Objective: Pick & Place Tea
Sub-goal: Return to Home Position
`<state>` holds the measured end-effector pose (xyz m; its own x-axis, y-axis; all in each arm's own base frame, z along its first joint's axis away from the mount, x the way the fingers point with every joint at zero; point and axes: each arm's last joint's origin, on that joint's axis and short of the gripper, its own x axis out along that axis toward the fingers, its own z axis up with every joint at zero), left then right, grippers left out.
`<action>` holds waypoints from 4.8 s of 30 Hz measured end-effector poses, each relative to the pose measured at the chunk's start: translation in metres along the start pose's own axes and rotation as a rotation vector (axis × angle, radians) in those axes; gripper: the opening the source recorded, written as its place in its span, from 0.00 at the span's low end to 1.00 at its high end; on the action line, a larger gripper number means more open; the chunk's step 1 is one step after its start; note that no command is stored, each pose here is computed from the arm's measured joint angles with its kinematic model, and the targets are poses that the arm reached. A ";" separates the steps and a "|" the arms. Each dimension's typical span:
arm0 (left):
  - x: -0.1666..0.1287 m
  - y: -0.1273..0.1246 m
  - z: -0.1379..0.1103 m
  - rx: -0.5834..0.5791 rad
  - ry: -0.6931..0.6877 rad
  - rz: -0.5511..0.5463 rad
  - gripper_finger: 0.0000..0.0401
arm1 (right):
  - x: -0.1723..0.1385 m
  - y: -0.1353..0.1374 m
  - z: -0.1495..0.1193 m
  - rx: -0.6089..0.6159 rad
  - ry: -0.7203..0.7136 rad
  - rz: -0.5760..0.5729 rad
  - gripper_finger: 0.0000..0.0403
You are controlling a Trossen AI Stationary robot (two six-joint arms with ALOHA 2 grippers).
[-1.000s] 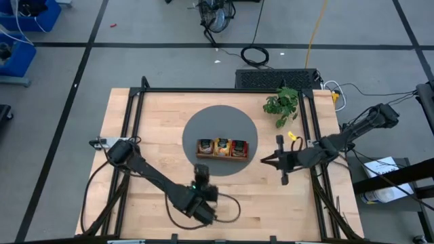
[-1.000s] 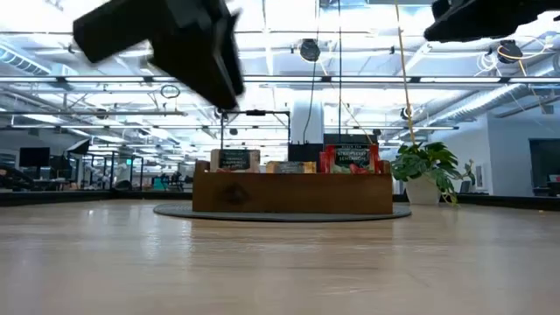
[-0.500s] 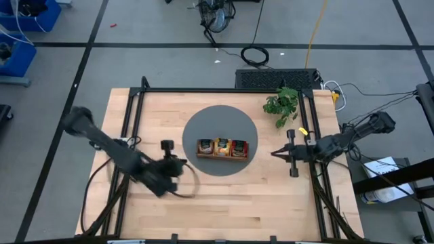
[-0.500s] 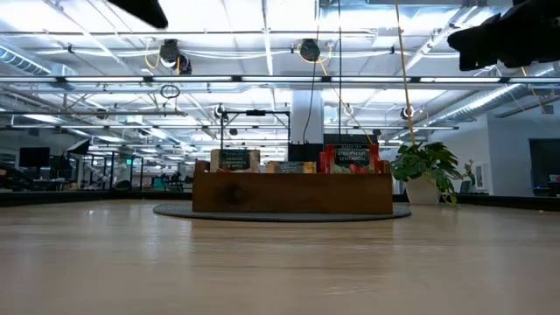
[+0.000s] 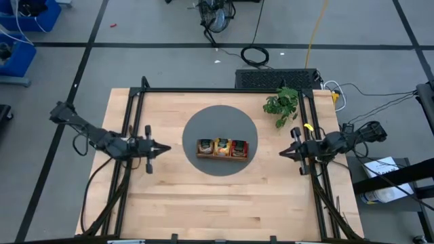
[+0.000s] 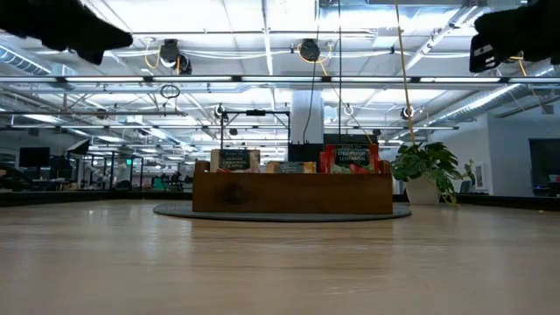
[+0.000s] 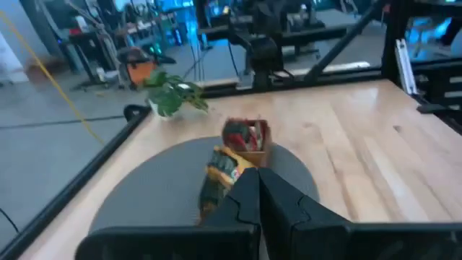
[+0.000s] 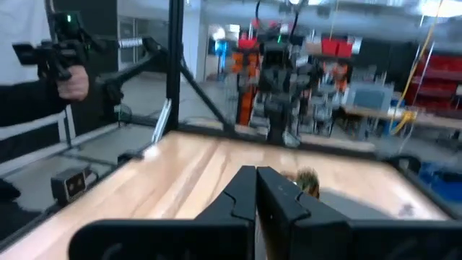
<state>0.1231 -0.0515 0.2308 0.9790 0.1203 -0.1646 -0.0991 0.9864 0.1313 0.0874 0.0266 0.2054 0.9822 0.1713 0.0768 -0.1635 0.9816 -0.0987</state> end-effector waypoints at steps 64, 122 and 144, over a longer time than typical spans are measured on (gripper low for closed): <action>0.000 0.030 -0.080 -0.156 -0.047 -0.178 0.01 | 0.003 -0.017 -0.033 0.083 0.005 -0.061 0.00; 0.008 0.028 -0.085 -0.147 0.020 -0.153 0.16 | 0.003 -0.017 -0.035 0.081 0.027 -0.056 0.00; 0.008 0.028 -0.084 -0.165 0.019 -0.156 0.16 | 0.003 -0.017 -0.035 0.088 0.026 -0.056 0.00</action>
<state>0.1130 -0.0131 0.1507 0.9813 -0.0348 -0.1891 0.0240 0.9980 -0.0589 0.0965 0.0077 0.1725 0.9919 0.1146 0.0540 -0.1144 0.9934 -0.0071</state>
